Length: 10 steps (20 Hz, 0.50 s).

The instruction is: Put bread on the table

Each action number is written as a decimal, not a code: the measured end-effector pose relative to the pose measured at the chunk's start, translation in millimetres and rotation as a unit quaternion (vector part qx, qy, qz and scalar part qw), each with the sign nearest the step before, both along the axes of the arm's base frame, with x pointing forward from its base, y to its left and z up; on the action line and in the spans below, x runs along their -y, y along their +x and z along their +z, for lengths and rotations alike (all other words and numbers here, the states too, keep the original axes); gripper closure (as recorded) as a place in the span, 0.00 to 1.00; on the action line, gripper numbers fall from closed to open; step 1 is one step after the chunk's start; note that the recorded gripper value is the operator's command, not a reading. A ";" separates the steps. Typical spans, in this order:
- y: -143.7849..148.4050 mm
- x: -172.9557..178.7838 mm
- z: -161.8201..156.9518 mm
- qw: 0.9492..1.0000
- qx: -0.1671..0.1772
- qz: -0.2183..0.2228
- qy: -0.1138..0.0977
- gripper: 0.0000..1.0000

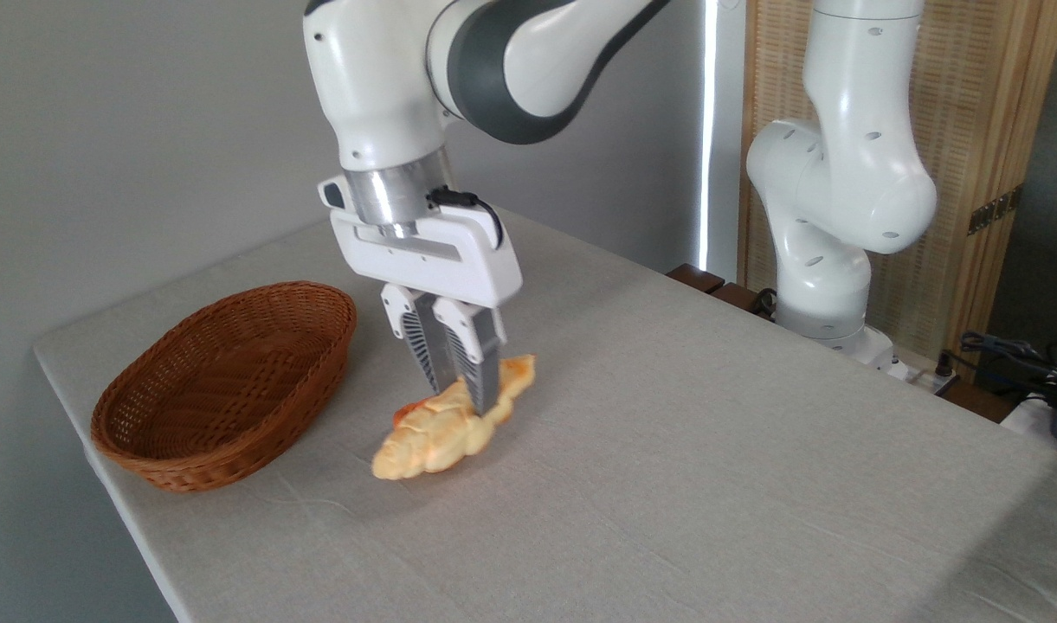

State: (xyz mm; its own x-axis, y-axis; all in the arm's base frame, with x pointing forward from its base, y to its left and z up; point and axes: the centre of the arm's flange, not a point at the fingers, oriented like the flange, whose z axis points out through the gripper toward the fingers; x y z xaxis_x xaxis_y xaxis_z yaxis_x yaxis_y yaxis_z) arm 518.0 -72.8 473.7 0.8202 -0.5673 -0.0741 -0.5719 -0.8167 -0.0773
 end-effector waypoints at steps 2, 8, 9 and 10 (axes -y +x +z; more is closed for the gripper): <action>-3.4 -1.4 -6.6 1.000 -0.013 -0.005 0.002 0.00; -7.2 5.9 -15.7 1.000 -0.023 -0.013 0.004 0.00; -7.2 6.0 -15.7 1.000 -0.023 -0.013 0.004 0.00; -7.2 6.0 -15.7 1.000 -0.023 -0.013 0.004 0.00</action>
State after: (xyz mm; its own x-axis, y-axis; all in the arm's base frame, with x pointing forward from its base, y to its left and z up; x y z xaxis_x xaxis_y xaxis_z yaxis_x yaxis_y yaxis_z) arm 510.9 -78.8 457.9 0.8011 -0.5871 -0.1167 -0.5955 -0.8013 -0.0569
